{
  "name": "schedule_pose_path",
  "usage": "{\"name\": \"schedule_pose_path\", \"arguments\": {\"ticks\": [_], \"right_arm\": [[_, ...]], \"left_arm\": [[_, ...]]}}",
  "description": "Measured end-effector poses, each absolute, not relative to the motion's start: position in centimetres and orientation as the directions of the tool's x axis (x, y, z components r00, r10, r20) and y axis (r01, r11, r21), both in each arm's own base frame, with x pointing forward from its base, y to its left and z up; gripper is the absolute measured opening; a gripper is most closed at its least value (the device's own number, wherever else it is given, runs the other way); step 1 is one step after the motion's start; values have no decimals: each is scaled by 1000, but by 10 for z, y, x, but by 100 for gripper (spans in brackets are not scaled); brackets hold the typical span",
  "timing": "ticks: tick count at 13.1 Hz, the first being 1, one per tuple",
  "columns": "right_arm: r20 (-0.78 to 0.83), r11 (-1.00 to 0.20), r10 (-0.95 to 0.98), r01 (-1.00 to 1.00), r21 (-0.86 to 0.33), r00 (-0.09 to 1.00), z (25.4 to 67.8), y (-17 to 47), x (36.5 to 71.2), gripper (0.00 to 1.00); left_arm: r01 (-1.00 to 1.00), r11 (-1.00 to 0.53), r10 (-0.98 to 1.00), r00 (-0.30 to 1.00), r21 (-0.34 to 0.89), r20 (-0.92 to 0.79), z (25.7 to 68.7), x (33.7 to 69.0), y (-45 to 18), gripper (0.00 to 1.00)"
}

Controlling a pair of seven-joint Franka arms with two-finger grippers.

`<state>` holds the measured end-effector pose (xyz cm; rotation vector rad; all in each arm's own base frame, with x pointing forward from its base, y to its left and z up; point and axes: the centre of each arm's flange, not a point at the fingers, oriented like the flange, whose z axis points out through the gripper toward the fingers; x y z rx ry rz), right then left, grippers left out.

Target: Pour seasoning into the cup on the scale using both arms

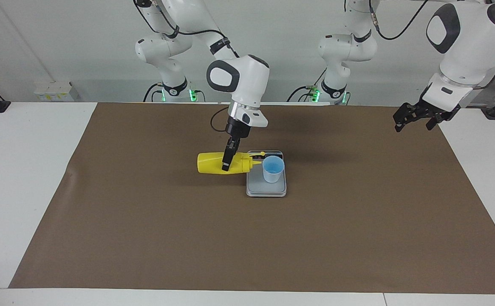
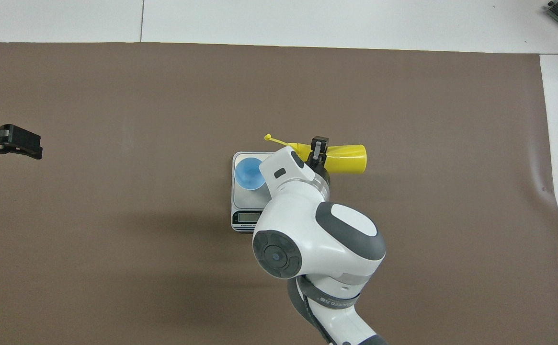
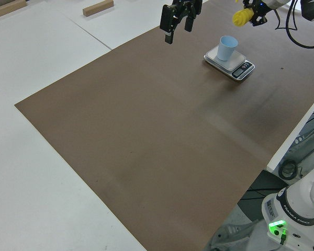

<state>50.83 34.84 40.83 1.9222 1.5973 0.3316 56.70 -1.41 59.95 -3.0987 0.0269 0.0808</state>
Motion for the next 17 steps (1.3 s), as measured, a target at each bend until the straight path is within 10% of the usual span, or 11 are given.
{"name": "schedule_pose_path", "arguments": {"ticks": [17], "right_arm": [[-429, 183, 848, 587, 789, 312, 355, 405, 448, 43]], "left_arm": [[-18, -999, -16, 998, -41, -52, 600, 567, -14, 100]]}}
